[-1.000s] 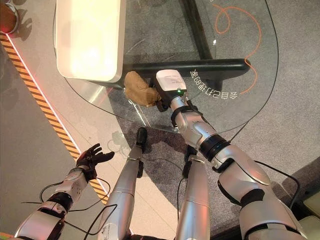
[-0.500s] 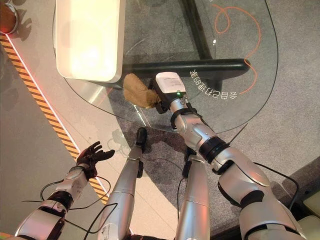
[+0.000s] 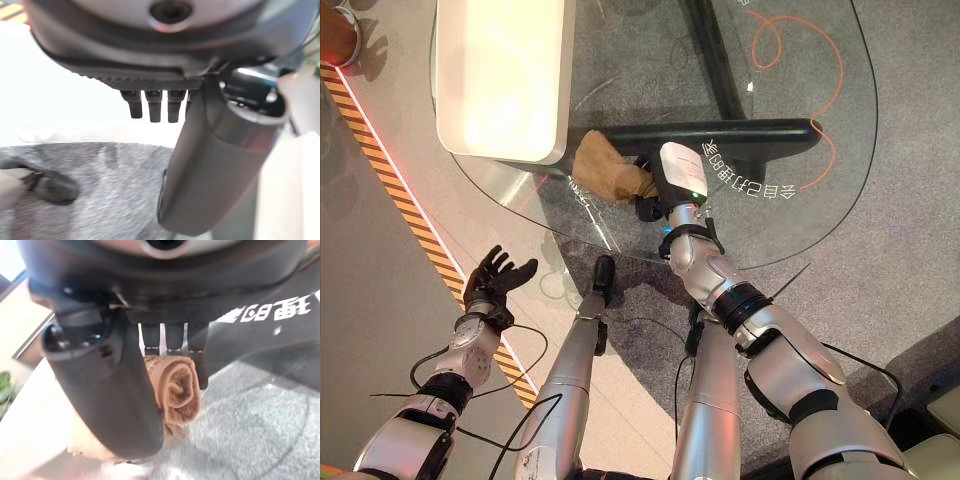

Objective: Wipe the table with a cloth and put it in the basket.

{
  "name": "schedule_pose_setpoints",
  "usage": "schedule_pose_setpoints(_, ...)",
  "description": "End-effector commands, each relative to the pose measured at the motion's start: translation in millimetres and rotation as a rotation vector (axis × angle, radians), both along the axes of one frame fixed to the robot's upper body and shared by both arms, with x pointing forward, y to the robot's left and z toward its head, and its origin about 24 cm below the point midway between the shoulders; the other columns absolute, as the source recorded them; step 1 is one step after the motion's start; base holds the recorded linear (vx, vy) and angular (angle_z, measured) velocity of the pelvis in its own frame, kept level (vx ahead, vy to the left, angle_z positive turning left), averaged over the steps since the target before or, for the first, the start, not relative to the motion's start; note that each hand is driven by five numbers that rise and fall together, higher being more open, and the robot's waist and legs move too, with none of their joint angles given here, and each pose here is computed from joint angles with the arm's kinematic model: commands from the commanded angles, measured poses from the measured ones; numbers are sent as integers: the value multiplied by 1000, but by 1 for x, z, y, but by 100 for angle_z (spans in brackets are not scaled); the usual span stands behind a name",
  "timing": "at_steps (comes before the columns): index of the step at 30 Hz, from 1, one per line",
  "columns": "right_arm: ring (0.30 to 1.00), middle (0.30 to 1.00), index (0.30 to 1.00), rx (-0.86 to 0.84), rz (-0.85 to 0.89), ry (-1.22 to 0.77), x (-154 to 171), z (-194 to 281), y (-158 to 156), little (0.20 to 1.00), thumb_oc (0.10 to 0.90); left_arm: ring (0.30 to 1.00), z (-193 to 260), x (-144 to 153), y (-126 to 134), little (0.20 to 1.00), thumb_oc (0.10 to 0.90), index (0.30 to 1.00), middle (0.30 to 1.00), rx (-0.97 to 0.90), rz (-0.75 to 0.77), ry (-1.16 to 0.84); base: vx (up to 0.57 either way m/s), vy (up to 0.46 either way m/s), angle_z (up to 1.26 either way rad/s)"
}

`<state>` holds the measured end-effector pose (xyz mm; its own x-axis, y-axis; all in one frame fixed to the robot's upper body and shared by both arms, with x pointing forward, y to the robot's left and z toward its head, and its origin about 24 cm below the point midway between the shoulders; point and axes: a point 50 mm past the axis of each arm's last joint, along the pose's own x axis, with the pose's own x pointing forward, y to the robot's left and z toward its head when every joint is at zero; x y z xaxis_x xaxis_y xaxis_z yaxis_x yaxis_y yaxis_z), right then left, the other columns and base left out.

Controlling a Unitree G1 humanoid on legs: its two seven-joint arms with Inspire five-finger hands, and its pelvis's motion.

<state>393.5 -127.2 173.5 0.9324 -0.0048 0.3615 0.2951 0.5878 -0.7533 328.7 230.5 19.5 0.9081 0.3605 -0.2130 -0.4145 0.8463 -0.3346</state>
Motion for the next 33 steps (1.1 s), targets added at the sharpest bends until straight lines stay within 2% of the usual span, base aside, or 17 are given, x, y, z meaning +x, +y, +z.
schedule_pose_setpoints(1, 300, 300, 300, 192, 60, -280, -7, 60, 17, 200, 100, 900, 22, -3, 31, 900, 800, 900, 900, -30, 199, -133, 0, 0, 0)
schedule_pose_setpoints(11, 300, 300, 300, 366, 40, -382, -20, 69, 3, 200, 100, 900, 54, -3, 58, 900, 800, 900, 900, -129, 339, -304, 0, 0, 0)
schedule_pose_setpoints(19, 300, 300, 300, 440, 83, -473, -35, 81, 1, 200, 100, 900, 86, -5, 60, 900, 800, 900, 900, -163, 396, -492, 0, 0, 0)
schedule_pose_setpoints(23, 300, 300, 300, 446, 160, -512, -46, 85, 9, 200, 100, 900, 113, -7, 50, 900, 800, 900, 900, -191, 395, -654, 2, -8, 0)
schedule_pose_setpoints(28, 300, 300, 300, 464, 222, -573, -60, 89, 15, 200, 100, 900, 149, -13, 24, 900, 800, 900, 900, -147, 345, -831, 1, -51, 0)
schedule_pose_setpoints(33, 300, 300, 300, 484, 270, -621, -70, 92, 16, 200, 100, 900, 172, -23, 16, 900, 800, 900, 900, -121, 340, -940, -1, -7, 0)
